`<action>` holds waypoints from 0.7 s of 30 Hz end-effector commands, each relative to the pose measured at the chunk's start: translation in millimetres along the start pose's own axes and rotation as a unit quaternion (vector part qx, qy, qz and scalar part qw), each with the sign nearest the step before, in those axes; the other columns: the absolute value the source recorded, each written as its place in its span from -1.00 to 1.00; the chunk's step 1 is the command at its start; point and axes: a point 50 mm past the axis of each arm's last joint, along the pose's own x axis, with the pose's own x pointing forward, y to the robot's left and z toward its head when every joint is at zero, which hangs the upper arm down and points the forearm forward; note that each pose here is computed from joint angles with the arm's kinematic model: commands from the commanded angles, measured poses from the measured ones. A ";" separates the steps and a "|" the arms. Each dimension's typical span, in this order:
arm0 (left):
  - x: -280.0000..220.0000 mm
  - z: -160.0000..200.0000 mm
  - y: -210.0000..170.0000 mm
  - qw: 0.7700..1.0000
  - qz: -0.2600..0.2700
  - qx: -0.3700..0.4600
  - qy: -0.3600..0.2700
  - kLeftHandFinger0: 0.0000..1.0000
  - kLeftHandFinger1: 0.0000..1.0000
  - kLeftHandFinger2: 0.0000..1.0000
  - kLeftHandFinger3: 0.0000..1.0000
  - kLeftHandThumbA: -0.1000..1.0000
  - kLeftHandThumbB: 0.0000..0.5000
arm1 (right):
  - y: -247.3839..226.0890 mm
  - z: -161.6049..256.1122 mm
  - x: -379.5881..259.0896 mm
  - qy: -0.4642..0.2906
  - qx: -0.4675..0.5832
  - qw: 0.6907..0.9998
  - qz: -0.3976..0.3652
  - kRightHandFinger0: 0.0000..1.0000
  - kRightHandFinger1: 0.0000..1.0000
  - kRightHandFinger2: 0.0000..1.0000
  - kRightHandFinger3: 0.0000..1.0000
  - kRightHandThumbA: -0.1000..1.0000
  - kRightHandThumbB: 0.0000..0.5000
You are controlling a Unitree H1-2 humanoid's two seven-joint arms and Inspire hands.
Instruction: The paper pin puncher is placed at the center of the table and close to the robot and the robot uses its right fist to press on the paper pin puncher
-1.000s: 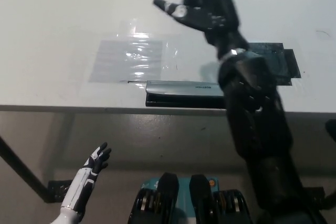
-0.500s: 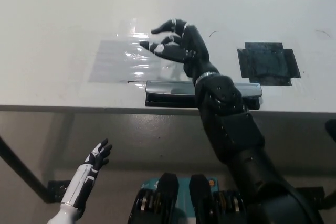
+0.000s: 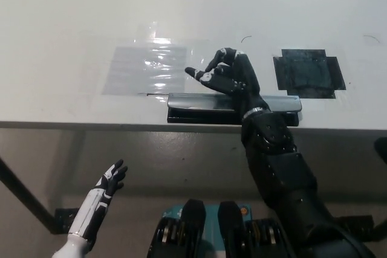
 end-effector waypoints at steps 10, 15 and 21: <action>5.7 12.3 6.7 0.999 -0.006 0.025 -0.027 1.00 1.00 1.00 1.00 1.00 0.41 | -18.1 -83.3 -44.9 0.075 0.038 0.996 -0.033 -0.90 -0.83 -0.36 -0.68 1.00 -0.15; 3.4 9.2 5.2 0.999 -0.007 0.022 -0.023 1.00 1.00 1.00 1.00 1.00 0.43 | -19.3 -131.9 -79.5 0.167 0.008 0.985 -0.037 -1.00 -0.91 -0.40 -0.79 1.00 -0.17; -8.7 3.2 0.9 1.000 -0.011 0.018 -0.014 1.00 1.00 1.00 1.00 1.00 0.42 | -25.2 -179.0 -129.3 0.261 -0.012 0.964 -0.048 -1.00 -1.00 -0.45 -0.77 1.00 -0.16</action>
